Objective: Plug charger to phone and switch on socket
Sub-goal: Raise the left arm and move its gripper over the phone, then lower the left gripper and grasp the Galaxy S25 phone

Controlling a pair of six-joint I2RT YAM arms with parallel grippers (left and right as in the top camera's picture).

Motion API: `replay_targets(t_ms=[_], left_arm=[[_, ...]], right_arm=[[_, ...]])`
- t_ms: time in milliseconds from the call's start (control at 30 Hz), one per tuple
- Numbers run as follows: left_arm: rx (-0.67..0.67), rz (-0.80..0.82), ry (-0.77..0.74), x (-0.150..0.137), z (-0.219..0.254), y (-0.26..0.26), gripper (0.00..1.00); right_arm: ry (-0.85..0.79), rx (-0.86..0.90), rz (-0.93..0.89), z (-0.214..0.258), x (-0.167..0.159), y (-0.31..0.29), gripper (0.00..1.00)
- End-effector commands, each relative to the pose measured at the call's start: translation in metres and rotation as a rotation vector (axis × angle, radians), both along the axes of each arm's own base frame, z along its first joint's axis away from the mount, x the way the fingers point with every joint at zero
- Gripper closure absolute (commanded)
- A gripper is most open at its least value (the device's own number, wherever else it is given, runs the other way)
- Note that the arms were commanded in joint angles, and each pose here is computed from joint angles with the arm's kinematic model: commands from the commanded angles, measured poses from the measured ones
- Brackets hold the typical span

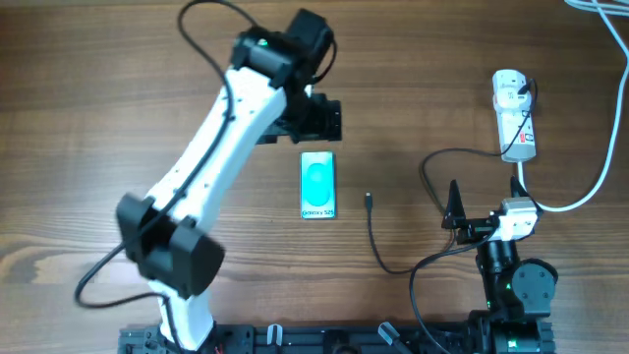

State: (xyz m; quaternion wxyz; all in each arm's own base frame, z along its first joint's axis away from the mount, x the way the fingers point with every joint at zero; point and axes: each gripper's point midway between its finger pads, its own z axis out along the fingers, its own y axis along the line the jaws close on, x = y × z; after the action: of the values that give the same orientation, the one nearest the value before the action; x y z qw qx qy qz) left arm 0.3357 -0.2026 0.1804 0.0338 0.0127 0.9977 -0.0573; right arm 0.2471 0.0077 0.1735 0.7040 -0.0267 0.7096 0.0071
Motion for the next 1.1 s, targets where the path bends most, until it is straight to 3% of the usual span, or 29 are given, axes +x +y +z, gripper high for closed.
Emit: replay_targets(t_ms=[0,367,533,833,1067], left_arm=[[0.030,0.005,-0.011,0.018,-0.019,-0.005,0.00],[0.086,0.000,0.151,0.007,-0.082,-0.004,0.00],[-0.031,-0.101,0.236,-0.012,-0.092,-0.022,0.00],[0.009,0.008,0.246,-0.013,-0.099,-0.018,0.00],[0.070,-0.045,0.229,-0.027,-0.130,-0.024,0.00]], right_arm=[[-0.010,-0.010,0.001,0.002,0.000,0.000,0.00],[-0.010,-0.009,0.001,0.002,0.000,0.000,0.00],[-0.010,-0.010,0.001,0.002,0.000,0.000,0.00],[-0.008,-0.009,0.001,0.001,0.000,0.000,0.00],[-0.007,-0.010,0.000,0.001,0.000,0.000,0.00]])
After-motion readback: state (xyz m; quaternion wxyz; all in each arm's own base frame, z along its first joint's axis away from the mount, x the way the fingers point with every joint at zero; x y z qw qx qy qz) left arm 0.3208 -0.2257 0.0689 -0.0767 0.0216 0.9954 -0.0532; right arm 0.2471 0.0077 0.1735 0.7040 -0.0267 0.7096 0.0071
